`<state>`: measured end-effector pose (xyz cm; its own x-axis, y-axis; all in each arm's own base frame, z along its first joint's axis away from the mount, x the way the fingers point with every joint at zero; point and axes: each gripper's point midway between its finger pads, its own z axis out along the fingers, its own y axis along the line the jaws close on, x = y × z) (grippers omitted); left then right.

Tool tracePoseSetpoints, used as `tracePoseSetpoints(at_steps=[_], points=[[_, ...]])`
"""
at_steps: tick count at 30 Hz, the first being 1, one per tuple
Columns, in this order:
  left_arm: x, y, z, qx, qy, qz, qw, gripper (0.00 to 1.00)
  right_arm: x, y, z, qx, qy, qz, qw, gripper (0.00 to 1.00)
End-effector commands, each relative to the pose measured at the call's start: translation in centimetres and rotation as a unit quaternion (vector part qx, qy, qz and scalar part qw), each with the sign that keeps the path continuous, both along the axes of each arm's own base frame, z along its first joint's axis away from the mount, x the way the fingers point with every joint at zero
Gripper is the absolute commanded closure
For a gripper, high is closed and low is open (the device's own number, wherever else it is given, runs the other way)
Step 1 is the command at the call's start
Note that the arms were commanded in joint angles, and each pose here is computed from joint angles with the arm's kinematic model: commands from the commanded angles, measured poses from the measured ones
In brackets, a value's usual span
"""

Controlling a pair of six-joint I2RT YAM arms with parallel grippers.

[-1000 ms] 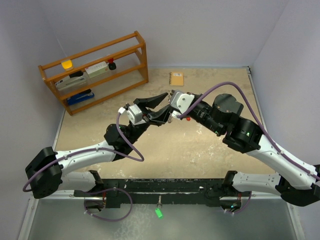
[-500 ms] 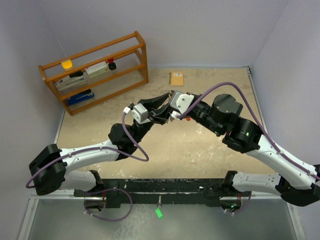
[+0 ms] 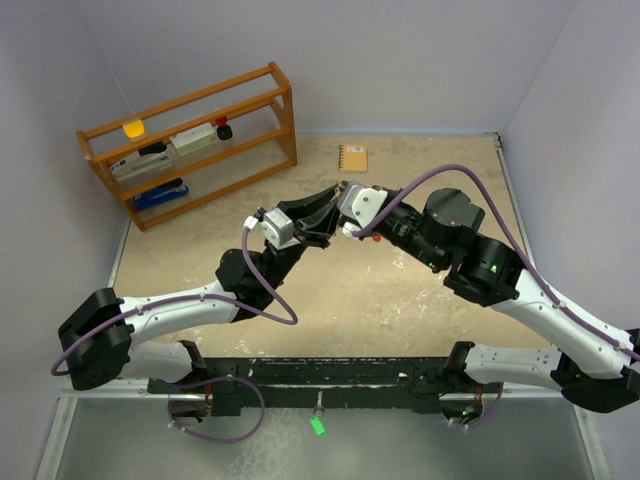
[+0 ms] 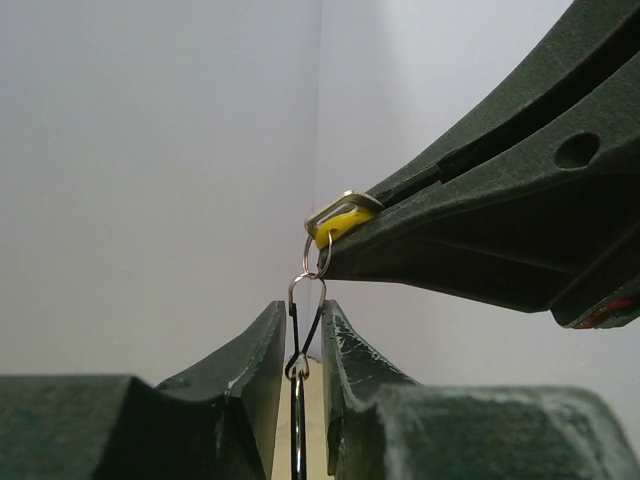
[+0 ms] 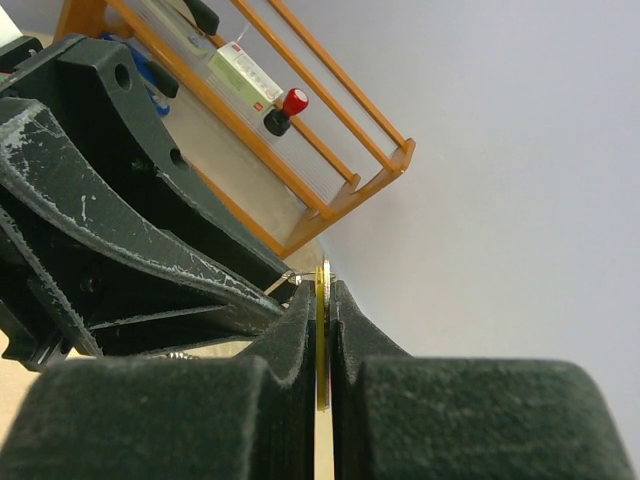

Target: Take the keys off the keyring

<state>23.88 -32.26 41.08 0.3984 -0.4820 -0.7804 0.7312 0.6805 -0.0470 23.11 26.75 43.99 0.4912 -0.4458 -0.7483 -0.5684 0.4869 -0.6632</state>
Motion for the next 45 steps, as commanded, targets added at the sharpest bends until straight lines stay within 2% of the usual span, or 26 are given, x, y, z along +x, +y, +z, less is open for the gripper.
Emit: tracePoseSetpoints(at_steps=[1,13,17,32,45], points=[[-0.6,0.8,2.1,-0.029,-0.017,0.005,0.999,0.85,0.2,-0.4,2.4,0.043,-0.022,-0.011,0.999,1.00],[-0.7,0.2,0.0,0.015,-0.001,0.002,1.000,0.87,0.2,-0.7,2.9,0.049,-0.028,-0.015,0.998,1.00],[-0.7,0.1,-0.5,0.020,0.003,0.000,1.000,0.78,0.2,-0.8,2.9,0.049,-0.028,-0.015,0.998,1.00],[-1.3,1.2,1.3,-0.023,-0.023,0.006,0.999,0.75,0.1,-0.7,2.7,0.048,-0.024,-0.012,0.998,1.00],[-0.9,0.5,1.6,-0.015,-0.025,0.007,1.000,0.76,0.2,-0.5,2.5,0.044,-0.023,-0.012,0.999,1.00]])
